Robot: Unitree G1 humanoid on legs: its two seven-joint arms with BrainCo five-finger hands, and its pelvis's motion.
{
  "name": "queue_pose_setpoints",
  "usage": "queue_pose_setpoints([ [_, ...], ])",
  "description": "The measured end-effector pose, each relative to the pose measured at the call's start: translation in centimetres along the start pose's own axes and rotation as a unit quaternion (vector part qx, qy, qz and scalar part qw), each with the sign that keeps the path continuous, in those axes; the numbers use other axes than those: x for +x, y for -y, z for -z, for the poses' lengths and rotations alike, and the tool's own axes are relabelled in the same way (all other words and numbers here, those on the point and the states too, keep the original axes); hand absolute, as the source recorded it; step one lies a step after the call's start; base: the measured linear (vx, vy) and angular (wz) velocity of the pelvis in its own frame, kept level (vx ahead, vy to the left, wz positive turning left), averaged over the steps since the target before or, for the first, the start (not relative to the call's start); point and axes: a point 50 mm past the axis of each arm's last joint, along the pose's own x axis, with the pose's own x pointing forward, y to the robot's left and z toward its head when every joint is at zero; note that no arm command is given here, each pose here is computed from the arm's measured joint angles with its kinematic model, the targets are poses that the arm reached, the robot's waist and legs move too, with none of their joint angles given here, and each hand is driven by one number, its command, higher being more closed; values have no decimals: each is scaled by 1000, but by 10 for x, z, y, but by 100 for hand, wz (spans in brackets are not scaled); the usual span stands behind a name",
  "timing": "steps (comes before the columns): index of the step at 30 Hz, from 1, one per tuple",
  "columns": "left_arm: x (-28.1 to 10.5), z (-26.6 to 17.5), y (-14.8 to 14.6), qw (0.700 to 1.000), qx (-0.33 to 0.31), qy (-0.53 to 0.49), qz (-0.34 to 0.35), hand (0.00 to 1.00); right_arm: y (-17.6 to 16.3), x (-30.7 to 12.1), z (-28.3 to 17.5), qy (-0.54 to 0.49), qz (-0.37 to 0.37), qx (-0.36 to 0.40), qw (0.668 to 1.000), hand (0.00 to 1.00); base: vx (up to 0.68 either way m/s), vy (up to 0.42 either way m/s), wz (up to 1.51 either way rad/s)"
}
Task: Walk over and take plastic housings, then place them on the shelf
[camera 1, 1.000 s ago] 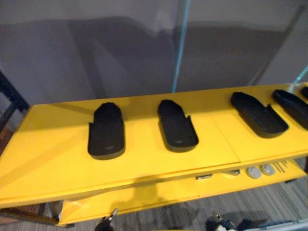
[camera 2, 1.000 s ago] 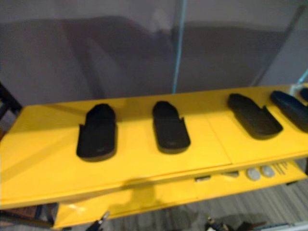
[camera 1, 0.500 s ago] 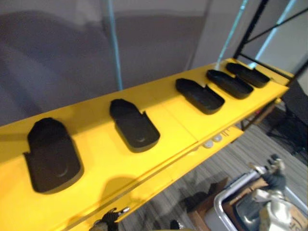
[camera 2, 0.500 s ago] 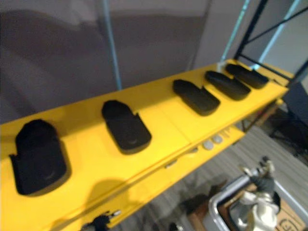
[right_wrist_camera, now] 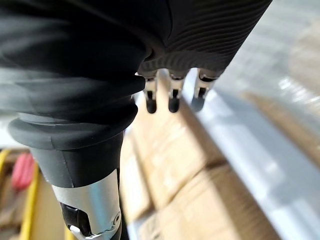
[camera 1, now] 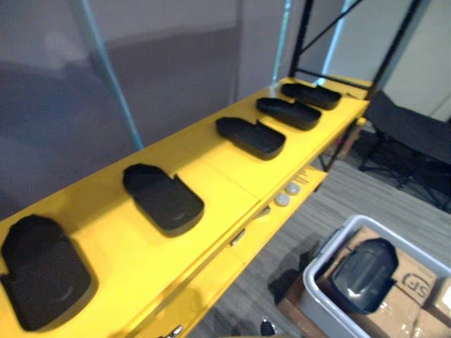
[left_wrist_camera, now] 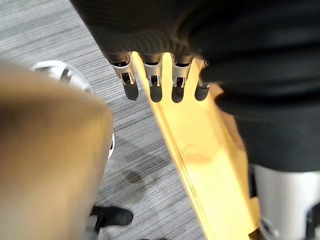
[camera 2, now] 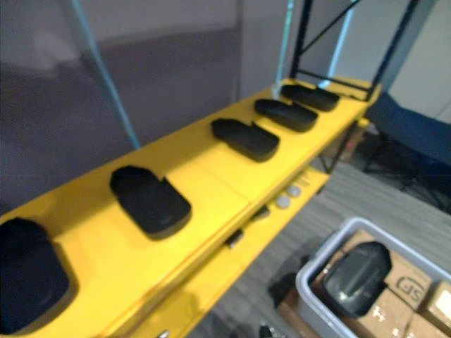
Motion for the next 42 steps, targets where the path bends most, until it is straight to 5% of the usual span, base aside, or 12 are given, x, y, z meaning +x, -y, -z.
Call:
queue_pose_setpoints([
  [5,1,-15,40,997,-54,32,53,0,-38,-17,30,-40,-81,-71,993,0,66,-73,8],
  [9,0,-27,22,992,-101,74,32,0,-113,-33,30,-23,-198,-112,973,0,-26,-226,-79],
  [14,-1,-13,19,995,-60,70,22,0,-173,-45,12,19,-289,-146,946,0,-23,223,-65],
  [20,-1,-25,25,991,-85,105,7,0,-154,-38,19,2,-269,-174,947,0,-2,63,0],
  [29,-1,-41,40,989,-85,116,30,0,-73,-25,52,-108,-146,-199,963,0,-46,-35,37],
  [42,0,-23,26,993,-91,79,12,0,-63,-37,69,-124,-170,-229,950,0,-43,-29,2],
])
